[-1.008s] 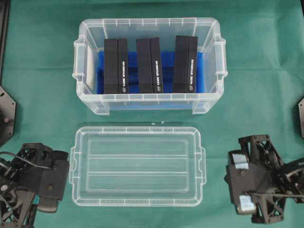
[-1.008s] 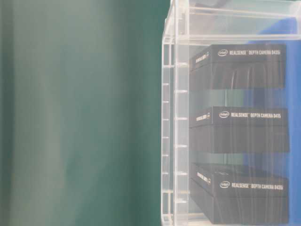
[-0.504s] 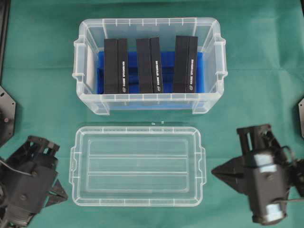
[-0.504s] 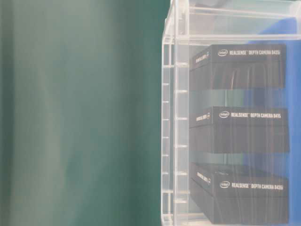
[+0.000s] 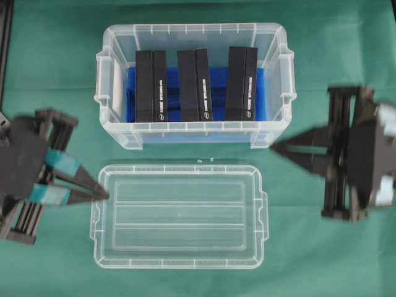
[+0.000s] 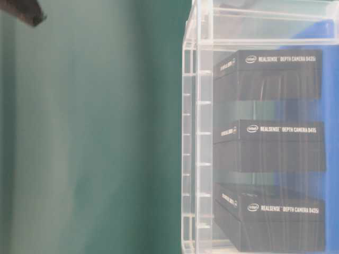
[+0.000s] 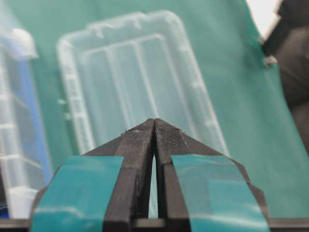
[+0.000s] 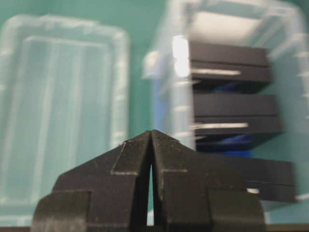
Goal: Clamp the lid of the box with both arms, then lift and open it.
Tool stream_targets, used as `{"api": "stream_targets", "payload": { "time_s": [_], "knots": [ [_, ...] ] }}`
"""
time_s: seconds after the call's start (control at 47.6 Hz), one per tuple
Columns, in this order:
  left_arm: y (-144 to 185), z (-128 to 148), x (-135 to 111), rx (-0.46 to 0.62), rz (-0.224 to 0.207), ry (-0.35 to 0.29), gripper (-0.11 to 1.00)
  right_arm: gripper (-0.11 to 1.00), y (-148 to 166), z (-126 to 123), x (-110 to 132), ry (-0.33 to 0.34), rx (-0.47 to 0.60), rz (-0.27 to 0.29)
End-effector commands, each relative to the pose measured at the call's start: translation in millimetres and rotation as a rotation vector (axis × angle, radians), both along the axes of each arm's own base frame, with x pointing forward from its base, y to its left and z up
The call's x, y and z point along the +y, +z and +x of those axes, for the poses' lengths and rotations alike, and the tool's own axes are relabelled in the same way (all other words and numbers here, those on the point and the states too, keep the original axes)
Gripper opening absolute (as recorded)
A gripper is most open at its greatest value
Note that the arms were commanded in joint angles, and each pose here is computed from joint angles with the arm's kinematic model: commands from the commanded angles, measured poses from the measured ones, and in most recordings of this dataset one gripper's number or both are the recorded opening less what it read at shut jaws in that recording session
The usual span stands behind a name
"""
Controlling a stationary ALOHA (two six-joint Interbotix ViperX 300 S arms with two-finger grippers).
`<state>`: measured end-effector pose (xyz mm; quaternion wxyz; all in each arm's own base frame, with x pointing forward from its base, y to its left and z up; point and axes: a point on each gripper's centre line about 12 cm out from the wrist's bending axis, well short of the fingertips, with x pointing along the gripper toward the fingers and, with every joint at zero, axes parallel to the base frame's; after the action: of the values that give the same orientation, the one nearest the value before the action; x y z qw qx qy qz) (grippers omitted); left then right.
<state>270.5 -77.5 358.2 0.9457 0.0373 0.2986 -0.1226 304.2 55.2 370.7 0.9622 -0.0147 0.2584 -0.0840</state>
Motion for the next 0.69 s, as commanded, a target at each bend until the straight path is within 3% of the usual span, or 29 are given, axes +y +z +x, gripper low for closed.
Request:
{"api": "stream_targets", "payload": {
  "time_s": [0.0,0.315,0.672],
  "knots": [
    [20.0,-3.2,12.3,-0.076,-0.017,0.036,0.01,0.00,19.0,-4.2,-15.0,-0.032,-0.067,0.001],
    [42.6,-20.3,41.7,-0.252,0.034,0.084,0.01,0.00,39.4,-25.6,-54.6,-0.118,-0.176,-0.015],
    [52.2,-29.3,80.6,-0.318,0.053,0.236,0.01,0.00,35.5,-47.2,-88.5,-0.224,-0.200,-0.044]
  ]
}}
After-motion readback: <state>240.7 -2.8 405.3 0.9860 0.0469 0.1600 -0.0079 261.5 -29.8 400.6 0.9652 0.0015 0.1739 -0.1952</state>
